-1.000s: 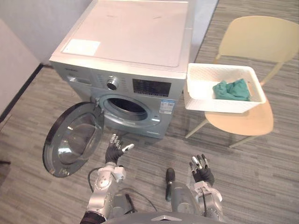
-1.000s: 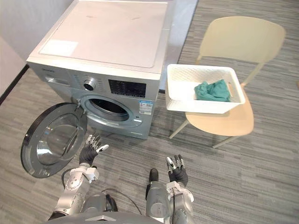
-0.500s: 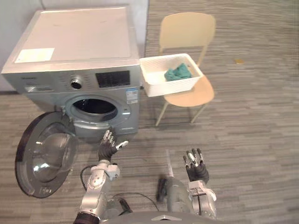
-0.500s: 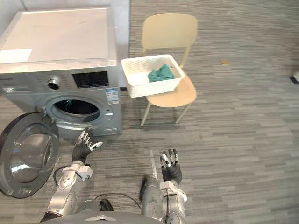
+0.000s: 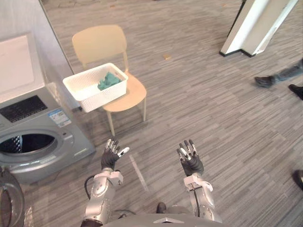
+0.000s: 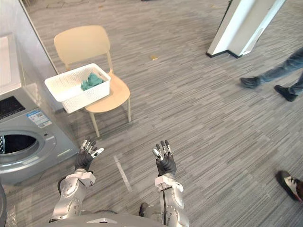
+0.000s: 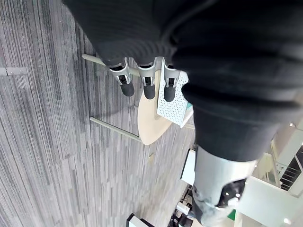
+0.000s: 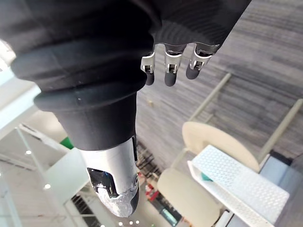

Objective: Pick up the laundry basket with both hands and put the clothes into the washing machine.

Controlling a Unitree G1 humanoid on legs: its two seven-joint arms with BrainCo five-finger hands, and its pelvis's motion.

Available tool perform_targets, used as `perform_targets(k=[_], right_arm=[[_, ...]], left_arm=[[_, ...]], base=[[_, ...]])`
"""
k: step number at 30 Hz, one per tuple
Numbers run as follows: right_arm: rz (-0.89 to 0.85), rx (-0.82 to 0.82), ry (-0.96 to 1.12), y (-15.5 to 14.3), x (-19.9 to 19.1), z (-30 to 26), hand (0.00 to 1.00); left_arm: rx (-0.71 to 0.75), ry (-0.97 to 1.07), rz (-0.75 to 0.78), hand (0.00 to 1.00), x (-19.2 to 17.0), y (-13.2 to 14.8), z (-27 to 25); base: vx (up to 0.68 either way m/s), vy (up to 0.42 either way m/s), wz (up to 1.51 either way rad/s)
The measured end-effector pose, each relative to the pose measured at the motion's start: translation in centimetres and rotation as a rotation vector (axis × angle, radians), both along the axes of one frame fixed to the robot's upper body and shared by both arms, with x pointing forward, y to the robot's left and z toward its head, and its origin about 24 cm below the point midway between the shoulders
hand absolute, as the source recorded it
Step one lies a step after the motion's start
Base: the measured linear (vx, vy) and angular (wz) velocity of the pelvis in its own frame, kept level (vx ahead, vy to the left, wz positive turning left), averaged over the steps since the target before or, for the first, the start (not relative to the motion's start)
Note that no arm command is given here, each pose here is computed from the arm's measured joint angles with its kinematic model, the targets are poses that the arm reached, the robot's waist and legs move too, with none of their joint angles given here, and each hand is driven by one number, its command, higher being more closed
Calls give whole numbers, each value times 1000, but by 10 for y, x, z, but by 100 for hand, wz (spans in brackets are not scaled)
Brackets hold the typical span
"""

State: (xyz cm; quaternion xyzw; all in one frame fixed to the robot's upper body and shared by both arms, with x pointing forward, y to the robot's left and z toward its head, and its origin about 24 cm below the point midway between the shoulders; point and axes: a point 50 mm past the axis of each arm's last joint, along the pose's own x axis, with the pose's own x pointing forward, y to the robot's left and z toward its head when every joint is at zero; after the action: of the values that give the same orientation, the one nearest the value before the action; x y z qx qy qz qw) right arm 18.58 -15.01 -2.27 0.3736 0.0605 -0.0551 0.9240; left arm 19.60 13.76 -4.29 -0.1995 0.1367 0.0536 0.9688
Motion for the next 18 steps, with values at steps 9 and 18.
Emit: perform_targets(k=[9,18], right_arm=[[9,-92,-84,5,21,24,0],[4,-99,-64,15,24,19,0]], left_arm=[[-34,-106,30,0,7,3,23],[-23,-84,-15,0,2,-2,21]], base=[[101,58,-8],[261,146,40]])
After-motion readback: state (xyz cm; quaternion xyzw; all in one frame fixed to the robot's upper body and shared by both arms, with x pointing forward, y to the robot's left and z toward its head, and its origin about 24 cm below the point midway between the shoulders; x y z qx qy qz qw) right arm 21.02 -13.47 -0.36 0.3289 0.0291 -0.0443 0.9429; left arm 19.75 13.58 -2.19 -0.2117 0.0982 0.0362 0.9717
